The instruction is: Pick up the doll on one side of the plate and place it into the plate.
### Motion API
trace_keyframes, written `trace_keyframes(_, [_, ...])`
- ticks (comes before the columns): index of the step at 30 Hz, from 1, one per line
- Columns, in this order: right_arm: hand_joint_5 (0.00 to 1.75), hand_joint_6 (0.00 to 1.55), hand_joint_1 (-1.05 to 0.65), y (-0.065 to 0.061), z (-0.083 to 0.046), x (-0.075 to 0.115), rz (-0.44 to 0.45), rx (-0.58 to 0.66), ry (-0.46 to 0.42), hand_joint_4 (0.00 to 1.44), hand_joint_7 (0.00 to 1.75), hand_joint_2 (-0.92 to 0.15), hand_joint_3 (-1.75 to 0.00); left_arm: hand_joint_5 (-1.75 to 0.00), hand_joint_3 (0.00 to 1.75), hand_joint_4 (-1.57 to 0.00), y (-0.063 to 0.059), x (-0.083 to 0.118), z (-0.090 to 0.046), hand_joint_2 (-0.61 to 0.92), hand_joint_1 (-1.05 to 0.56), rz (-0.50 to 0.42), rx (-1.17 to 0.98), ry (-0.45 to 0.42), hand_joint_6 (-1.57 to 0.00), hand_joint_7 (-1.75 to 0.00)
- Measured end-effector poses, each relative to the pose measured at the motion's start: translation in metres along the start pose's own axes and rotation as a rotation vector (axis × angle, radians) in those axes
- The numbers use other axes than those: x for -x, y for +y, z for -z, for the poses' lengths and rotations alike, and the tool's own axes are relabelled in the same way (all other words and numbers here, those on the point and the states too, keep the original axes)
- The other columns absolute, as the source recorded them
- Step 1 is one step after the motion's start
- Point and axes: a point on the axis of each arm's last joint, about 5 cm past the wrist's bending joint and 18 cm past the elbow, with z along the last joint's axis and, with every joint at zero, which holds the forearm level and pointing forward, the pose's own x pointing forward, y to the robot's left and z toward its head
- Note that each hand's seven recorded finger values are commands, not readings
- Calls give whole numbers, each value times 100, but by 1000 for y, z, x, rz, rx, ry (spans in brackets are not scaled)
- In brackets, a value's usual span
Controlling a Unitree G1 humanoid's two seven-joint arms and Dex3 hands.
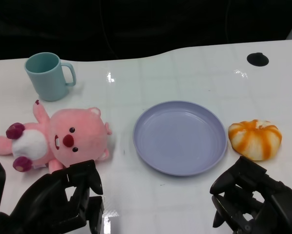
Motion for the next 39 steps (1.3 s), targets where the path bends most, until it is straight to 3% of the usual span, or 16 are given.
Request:
trace_keyframes(32, [171, 50, -36, 0, 0, 0, 0, 6, 0, 60, 157, -92, -52, -175, 147, -95, 0, 0, 0, 40, -9, -2, -4, 2, -78, -172])
trace_keyframes(39, [171, 50, -37, 0, 0, -1, 0, 6, -1, 60, 157, -92, -51, -174, 149, -86, 1, 1, -2, 40, -10, -9, -9, -10, -79, -158])
